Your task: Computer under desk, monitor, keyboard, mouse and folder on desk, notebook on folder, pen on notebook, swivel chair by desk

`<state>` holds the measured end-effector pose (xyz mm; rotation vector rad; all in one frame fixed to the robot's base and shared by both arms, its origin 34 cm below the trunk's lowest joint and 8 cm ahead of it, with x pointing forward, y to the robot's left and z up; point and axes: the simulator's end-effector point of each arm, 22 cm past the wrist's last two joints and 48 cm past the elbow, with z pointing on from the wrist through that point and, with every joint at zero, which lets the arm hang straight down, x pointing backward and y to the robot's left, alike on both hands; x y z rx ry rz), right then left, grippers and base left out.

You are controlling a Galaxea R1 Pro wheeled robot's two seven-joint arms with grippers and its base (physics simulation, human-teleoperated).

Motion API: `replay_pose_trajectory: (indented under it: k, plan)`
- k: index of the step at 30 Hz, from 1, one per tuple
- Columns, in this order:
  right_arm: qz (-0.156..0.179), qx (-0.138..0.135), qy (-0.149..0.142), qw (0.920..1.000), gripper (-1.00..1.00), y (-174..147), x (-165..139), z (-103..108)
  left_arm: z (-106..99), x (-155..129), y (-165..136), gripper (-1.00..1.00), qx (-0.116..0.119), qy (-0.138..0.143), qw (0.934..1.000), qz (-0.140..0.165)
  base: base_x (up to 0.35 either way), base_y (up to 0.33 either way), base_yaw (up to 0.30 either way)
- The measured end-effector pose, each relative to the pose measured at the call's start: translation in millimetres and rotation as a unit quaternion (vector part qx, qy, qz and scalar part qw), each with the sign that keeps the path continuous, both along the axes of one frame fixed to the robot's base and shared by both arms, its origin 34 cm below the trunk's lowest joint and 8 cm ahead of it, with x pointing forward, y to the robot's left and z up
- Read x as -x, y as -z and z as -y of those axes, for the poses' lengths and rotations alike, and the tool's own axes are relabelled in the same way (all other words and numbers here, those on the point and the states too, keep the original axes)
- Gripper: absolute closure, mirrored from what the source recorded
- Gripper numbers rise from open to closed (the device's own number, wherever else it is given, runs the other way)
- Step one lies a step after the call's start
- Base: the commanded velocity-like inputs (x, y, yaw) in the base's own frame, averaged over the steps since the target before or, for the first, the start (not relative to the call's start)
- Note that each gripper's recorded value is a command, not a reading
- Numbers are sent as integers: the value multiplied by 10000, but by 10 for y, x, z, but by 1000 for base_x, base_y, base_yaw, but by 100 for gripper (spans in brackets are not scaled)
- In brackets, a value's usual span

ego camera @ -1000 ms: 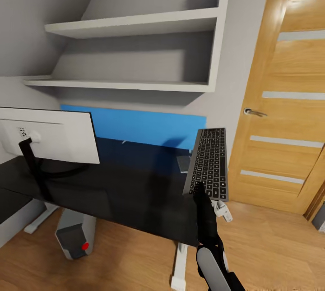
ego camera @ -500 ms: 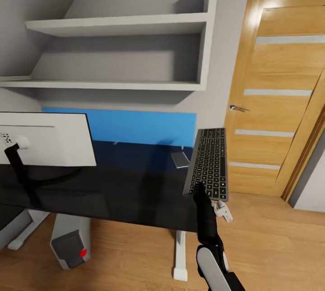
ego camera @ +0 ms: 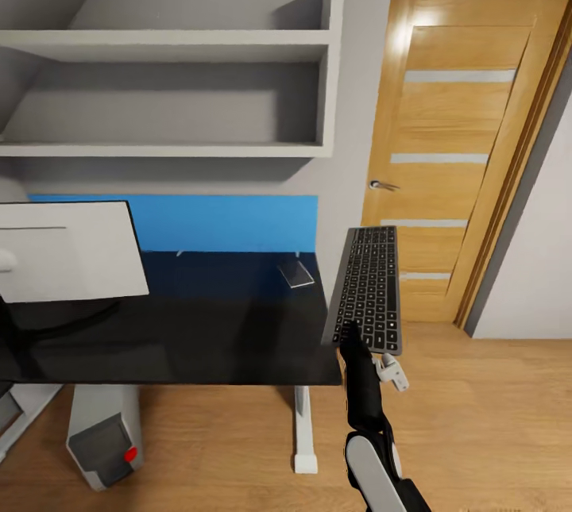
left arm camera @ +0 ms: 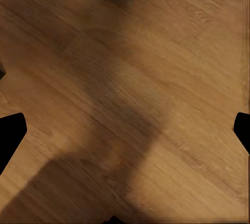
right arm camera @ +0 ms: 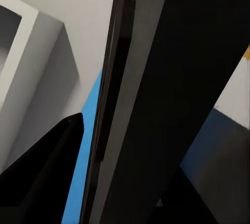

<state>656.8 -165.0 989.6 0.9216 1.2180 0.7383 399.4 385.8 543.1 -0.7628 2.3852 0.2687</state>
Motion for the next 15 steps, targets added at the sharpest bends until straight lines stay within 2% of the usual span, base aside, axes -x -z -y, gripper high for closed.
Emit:
replay_pose_trajectory:
  k: [9,15]
  plan:
    - [-6,-10,-2,10000,100,4,0,-4,-3,3,0,-100,0,-14,10000,-1,-1,1,-249]
    - [-13,7,-18,10000,100,14,-3,-18,-6,16,8,-100,-6,-21,10000,-21,0,0,-125]
